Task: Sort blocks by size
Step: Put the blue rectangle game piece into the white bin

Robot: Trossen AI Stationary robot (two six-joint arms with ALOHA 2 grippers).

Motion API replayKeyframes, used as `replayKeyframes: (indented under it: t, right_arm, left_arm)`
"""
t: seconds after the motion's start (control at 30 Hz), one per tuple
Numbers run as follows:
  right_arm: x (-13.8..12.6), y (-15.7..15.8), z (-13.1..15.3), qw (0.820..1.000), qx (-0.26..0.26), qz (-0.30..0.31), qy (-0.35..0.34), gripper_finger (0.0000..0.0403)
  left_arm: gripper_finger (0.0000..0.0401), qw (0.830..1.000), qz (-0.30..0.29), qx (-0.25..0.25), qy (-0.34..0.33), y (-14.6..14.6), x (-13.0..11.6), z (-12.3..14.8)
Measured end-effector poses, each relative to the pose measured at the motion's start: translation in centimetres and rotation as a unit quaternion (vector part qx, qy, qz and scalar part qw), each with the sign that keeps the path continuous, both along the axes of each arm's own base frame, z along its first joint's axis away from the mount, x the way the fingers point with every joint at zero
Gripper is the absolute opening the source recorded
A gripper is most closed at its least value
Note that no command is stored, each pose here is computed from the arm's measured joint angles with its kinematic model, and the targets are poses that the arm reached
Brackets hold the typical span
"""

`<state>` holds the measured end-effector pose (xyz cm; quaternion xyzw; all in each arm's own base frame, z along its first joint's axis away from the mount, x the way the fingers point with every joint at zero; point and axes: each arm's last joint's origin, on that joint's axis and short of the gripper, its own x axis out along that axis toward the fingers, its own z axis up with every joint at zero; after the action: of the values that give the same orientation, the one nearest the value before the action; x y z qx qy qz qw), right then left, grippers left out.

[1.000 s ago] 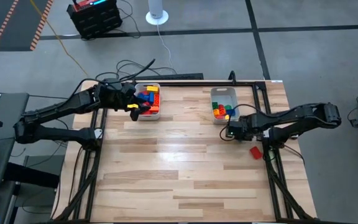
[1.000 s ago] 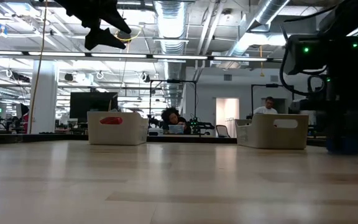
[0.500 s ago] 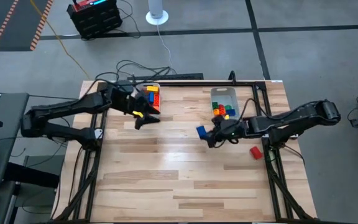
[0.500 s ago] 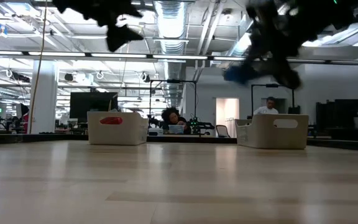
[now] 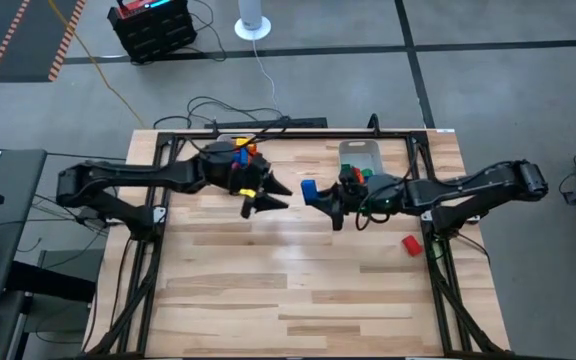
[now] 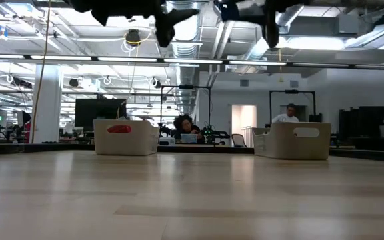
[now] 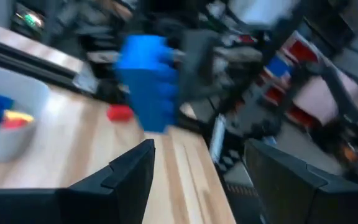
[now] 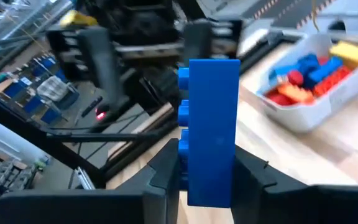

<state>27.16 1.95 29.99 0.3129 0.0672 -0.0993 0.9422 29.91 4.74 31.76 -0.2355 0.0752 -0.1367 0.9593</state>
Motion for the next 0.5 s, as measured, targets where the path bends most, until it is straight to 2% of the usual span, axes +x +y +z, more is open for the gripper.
replayKeyframes:
  t: [0.13,0.37,0.5]
  right_arm:
    - [0.2,0.0,1.3,1.0,-0.023,0.003,-0.015,0.0122]
    - [0.2,0.0,2.0,0.999,-0.036,-0.003,-0.024,0.0122]
    - [0.2,0.2,2.0,0.999,-0.036,0.0,-0.023,0.0122]
  left_arm:
    - [0.0245,0.998,0.049,-0.014,-0.027,0.3,1.2,-0.3]
    - [0.0245,0.991,0.06,-0.045,-0.113,-0.3,2.7,0.1]
    - [0.0245,0.986,0.104,-0.044,-0.126,-1.0,3.1,0.0]
